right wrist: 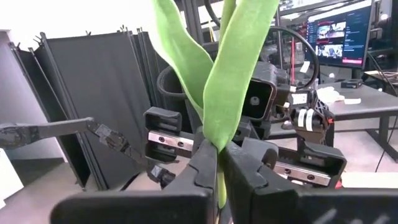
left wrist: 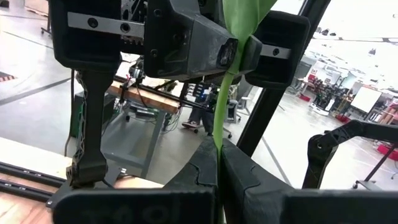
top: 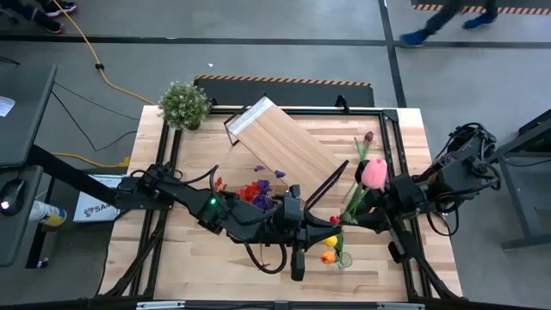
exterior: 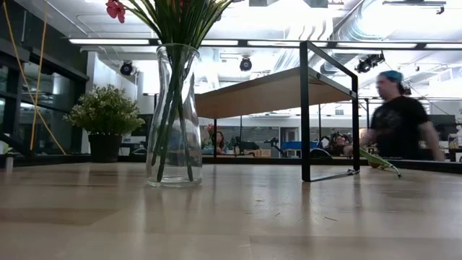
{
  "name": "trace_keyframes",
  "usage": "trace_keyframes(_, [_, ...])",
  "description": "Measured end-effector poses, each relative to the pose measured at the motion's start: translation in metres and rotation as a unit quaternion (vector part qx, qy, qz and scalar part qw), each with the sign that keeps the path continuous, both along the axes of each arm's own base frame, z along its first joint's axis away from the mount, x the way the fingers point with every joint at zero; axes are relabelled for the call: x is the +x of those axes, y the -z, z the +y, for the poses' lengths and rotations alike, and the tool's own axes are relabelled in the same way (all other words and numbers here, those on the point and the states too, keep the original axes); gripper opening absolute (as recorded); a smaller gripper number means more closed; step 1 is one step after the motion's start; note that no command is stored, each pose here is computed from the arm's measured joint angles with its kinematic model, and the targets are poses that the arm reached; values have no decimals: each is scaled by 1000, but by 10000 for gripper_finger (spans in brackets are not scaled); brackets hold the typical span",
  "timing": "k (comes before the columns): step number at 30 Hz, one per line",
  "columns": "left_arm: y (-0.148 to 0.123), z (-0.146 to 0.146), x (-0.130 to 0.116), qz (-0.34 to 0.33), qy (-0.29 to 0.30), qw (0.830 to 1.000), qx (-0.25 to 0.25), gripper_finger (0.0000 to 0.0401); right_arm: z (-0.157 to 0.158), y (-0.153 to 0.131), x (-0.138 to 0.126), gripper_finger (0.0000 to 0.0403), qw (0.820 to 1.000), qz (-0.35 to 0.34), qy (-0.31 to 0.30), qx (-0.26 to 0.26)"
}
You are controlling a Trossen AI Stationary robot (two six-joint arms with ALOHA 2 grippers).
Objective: Pick and place flowers into a vace then onto a shelf
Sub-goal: Put the pink tulip into the right transparent vase
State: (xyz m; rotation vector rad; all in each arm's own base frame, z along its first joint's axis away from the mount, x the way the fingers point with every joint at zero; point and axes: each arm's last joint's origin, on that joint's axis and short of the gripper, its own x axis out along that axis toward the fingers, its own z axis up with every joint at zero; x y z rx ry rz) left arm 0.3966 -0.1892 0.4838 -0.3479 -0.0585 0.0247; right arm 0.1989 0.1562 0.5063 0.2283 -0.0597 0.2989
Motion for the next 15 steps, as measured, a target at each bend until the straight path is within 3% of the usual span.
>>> trace_keyframes(10, [0, -1, 0, 0, 12, 1000, 0, 33, 0, 0, 0, 5, 1000, 0, -3, 0])
trace_keyframes(15, [0, -1, 0, 0, 11, 1000, -3, 117, 1, 0, 0, 4, 1000, -1, -6, 0])
